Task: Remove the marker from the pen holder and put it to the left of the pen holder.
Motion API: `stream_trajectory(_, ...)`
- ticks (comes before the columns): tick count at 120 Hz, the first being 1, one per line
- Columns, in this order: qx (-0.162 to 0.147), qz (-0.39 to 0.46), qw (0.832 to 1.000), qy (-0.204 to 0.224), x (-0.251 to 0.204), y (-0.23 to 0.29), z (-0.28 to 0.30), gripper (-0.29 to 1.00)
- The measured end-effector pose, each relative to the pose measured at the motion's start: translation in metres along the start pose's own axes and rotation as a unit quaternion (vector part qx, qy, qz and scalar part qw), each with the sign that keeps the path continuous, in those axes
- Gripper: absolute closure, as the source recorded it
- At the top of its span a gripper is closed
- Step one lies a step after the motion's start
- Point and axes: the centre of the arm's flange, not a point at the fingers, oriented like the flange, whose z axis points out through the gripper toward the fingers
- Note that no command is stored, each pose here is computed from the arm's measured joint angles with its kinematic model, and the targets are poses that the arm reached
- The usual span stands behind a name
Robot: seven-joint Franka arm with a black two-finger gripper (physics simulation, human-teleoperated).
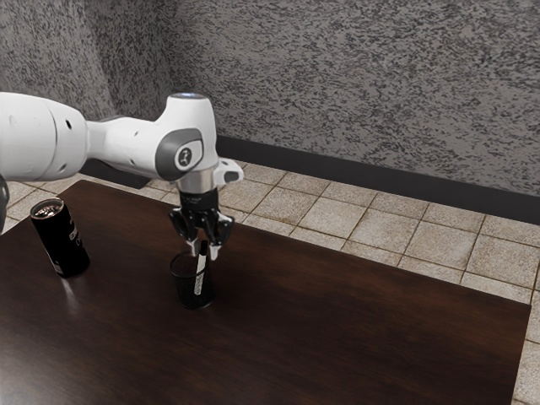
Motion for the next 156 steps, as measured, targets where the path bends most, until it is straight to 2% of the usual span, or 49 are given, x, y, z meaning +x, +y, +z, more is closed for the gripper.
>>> stream_trajectory(23, 0.002, -0.01, 1.0, 0.002, 0.001, -0.003, -0.001, 0.69)
stream_trajectory(36, 0.005, -0.017, 1.0, 0.003, 0.0, -0.01, -0.003, 0.74)
stream_trajectory(52, 0.017, -0.048, 0.999, 0.006, -0.001, -0.051, -0.019, 0.75)
stream_trajectory(70, 0.012, -0.033, 0.998, 0.055, -0.036, -0.047, -0.103, 0.76)
stream_trajectory(84, 0.015, -0.042, 0.996, 0.081, -0.062, -0.072, -0.15, 0.76)
stream_trajectory(92, 0.034, -0.052, 0.996, 0.066, -0.066, -0.091, -0.141, 0.76)
stream_trajectory(101, 0.048, -0.061, 0.996, 0.042, -0.069, -0.111, -0.096, 0.76)
stream_trajectory(107, 0.051, -0.066, 0.996, 0.043, -0.07, -0.124, -0.07, 0.76)
stream_trajectory(121, 0.05, -0.077, 0.992, 0.084, -0.064, -0.153, -0.036, 0.76)
stream_trajectory(133, 0.049, -0.075, 0.985, 0.147, -0.057, -0.172, -0.021, 0.76)
stream_trajectory(148, 0.049, -0.046, 0.975, 0.214, -0.046, -0.16, -0.012, 0.76)
stream_trajectory(156, 0.044, -0.018, 0.969, 0.241, -0.043, -0.138, -0.013, 0.62)
